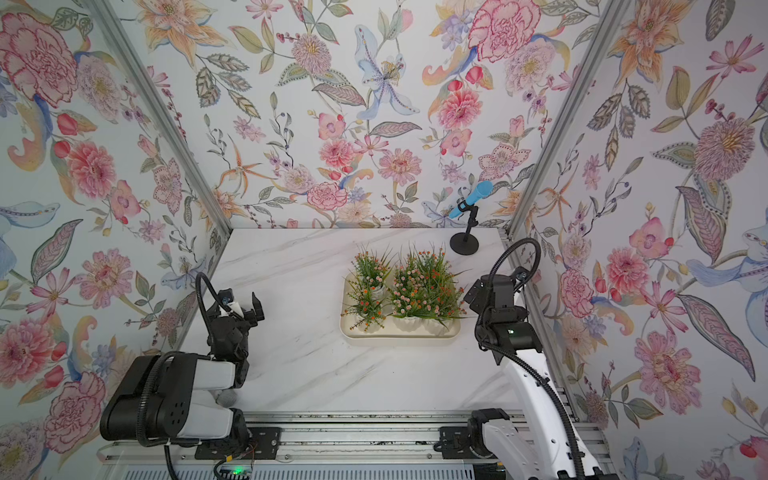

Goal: Put the potted gypsophila into the storage box
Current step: Reset both arms

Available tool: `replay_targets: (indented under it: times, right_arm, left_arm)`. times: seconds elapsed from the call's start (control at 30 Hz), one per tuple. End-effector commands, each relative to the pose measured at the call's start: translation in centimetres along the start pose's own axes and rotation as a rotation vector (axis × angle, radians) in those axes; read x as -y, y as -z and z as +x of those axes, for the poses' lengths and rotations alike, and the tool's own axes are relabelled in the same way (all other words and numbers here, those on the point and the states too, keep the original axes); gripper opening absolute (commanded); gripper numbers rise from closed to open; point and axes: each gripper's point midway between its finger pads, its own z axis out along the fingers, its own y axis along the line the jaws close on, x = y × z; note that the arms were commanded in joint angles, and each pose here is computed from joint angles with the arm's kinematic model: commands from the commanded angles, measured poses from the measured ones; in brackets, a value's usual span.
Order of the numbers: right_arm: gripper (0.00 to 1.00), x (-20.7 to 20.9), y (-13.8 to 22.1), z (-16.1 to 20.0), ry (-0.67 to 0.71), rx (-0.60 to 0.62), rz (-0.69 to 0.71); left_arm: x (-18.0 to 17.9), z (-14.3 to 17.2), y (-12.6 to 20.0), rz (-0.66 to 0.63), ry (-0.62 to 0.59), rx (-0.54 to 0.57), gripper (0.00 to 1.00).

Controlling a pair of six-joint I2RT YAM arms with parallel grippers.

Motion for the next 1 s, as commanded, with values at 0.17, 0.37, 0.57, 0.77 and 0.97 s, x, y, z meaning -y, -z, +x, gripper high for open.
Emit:
replay_targets:
  times: [0.17, 0.37, 0.57, 0.77, 0.97]
  right_arm:
    - [1.00, 0.7, 0.3, -0.5, -0.064, 0.025, 0.049]
    - [1.00, 1.3, -0.3, 0.0, -0.029, 0.040, 0.095]
    - [1.00, 1.1, -0.9, -1.2, 0.127, 0.134, 0.146]
    - [1.00, 1.5, -4.0, 1.1, 0.268, 0.168, 0.185]
    - [1.00, -0.8, -7.9, 4.2, 0.323, 0.233, 0.014]
  left_arm:
    - [3.0, 0.2, 0.2, 0.160, -0.070, 0.055, 1.00]
    - [3.0, -0.9, -0.5, 0.139, -0.067, 0.081, 1.00]
    - [3.0, -1.0, -0.5, 0.134, -0.069, 0.087, 1.00]
    - [2.8, -1.0, -0.4, 0.112, -0.067, 0.087, 1.00]
    - [2.8, -1.0, -0.4, 0.105, -0.074, 0.083, 1.00]
